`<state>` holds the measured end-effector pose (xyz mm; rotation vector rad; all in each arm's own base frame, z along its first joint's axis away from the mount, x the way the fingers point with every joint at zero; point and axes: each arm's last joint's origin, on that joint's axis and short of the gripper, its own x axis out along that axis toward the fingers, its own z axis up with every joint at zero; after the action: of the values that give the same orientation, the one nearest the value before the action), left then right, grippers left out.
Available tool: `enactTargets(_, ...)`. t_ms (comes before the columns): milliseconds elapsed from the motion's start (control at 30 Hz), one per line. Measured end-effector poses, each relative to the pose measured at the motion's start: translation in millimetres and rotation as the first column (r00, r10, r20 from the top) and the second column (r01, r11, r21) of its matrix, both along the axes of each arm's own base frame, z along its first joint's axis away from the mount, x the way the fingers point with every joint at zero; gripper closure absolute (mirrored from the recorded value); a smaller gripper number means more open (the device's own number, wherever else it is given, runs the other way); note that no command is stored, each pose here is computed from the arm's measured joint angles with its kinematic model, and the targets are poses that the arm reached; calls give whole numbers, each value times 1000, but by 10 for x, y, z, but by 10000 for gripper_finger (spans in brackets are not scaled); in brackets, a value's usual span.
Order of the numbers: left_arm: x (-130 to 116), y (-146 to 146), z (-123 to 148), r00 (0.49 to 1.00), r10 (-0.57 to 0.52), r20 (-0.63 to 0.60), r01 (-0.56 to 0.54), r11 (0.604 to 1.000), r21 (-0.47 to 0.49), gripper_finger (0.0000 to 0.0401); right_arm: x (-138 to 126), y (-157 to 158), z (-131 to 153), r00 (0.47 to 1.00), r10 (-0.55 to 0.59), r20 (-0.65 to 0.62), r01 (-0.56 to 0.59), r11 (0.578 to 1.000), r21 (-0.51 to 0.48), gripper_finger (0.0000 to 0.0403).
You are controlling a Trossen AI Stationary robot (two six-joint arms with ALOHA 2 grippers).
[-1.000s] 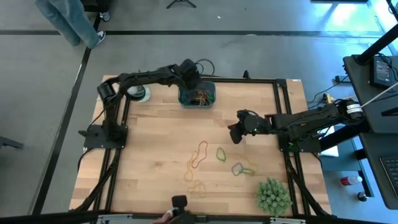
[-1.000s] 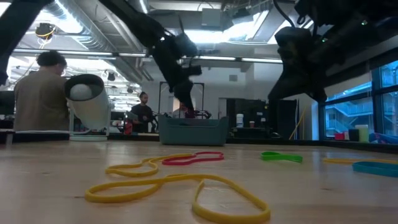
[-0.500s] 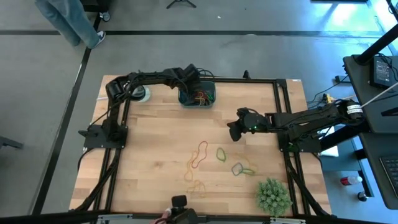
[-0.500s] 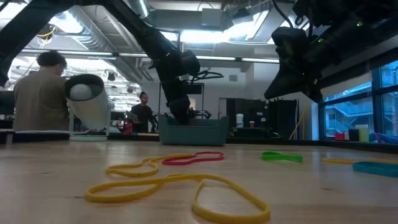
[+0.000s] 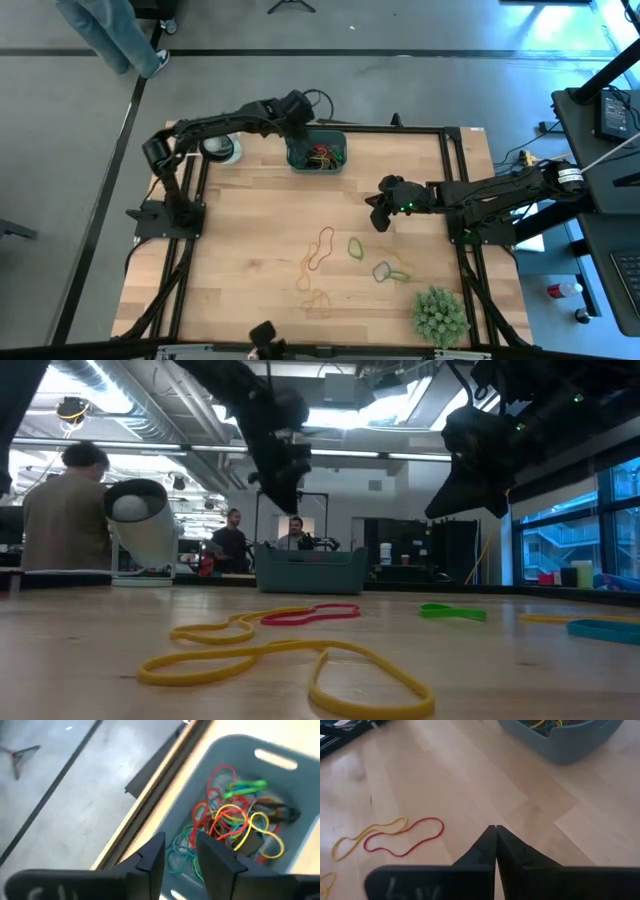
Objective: Pick and place rubber bands into bin
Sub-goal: Put the green rubber band into the blue bin
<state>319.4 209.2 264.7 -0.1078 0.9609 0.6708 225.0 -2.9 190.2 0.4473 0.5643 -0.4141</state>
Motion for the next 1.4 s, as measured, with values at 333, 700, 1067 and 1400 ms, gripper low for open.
enactTargets(333,-118,-681,315,992,106,70,-102,993,-57,393,0,0,0,998,58,-28,-60,995,-76,393)
enactTargets(700,-406,-1609,-156,986,44,160,-24,992,-123,399,4,-12,6,997,67,-27,-69,993,-94,374)
enactTargets(1067,-1075,-1938,-501,951,-27,307,84,981,-174,400,150,114,489,991,34,-129,-48,993,-108,399)
enactTargets(1400,-1568,-2009,-475,906,-140,401,194,976,-97,399,604,349,558,900,-73,-429,70,997,-22,401)
